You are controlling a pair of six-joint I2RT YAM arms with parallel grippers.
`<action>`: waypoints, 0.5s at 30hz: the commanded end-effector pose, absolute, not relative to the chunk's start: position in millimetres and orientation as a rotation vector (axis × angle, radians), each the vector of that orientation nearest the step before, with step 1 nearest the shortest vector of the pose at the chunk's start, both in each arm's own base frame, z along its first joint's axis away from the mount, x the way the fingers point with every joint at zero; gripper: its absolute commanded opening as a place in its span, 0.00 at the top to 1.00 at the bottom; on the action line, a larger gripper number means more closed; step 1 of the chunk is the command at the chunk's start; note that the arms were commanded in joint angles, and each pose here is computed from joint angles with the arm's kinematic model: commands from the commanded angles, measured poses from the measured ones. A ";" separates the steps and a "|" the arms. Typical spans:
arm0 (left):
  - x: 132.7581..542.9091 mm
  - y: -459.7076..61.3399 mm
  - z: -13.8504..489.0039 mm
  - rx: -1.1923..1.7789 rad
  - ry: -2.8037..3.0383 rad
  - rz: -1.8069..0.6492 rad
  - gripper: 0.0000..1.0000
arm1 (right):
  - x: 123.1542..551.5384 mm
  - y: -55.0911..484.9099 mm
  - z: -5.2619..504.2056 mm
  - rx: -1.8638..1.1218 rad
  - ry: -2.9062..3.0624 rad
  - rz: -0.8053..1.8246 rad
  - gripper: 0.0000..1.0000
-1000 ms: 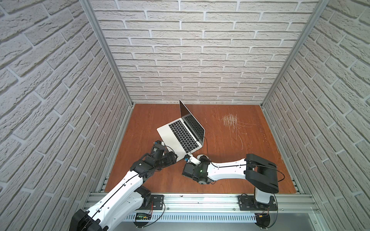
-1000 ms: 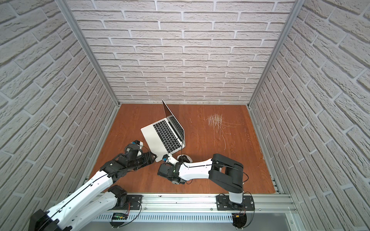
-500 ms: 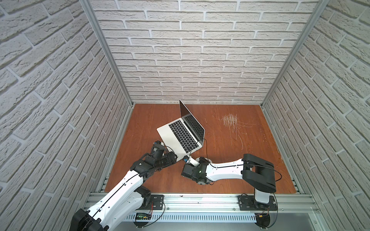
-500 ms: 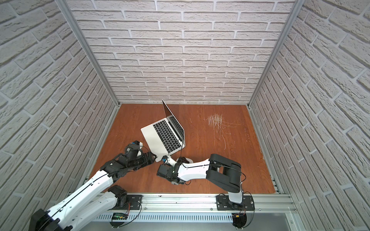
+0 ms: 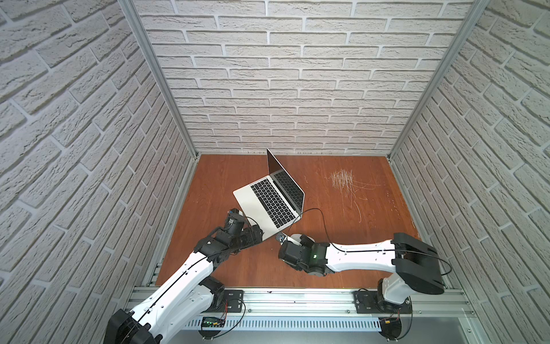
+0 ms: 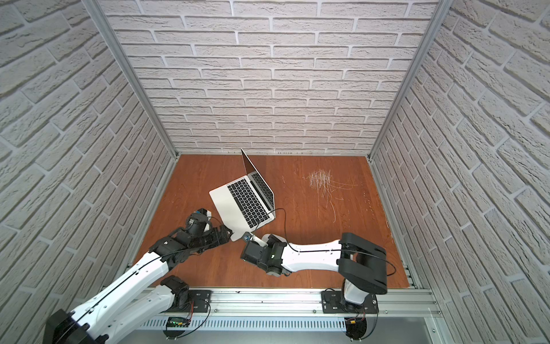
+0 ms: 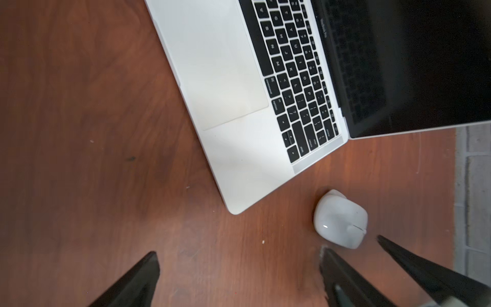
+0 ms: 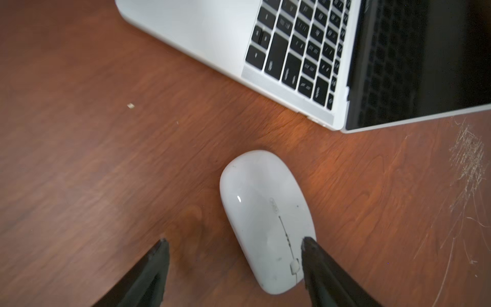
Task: Remove the wireless mouse receiver from the laptop
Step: Place the mouse at the center of the board, then reset both arms
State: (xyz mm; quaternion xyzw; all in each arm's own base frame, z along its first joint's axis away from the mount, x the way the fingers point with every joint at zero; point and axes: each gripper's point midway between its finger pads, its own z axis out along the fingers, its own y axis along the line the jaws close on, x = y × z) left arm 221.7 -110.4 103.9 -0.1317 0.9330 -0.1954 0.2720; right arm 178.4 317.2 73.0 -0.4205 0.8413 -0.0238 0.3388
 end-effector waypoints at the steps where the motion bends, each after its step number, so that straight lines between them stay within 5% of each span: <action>1: 243.2 -76.8 131.7 -0.355 2.389 -0.273 0.02 | 189.2 309.9 118.6 -0.903 2.148 0.131 0.19; 7: 266.5 -12.5 164.1 -0.428 2.120 0.143 0.02 | 248.8 203.3 170.8 -0.349 2.119 0.212 0.15; 15: 286.0 34.8 154.0 -0.484 1.990 0.335 0.02 | 299.8 77.2 153.6 0.140 2.063 0.043 0.13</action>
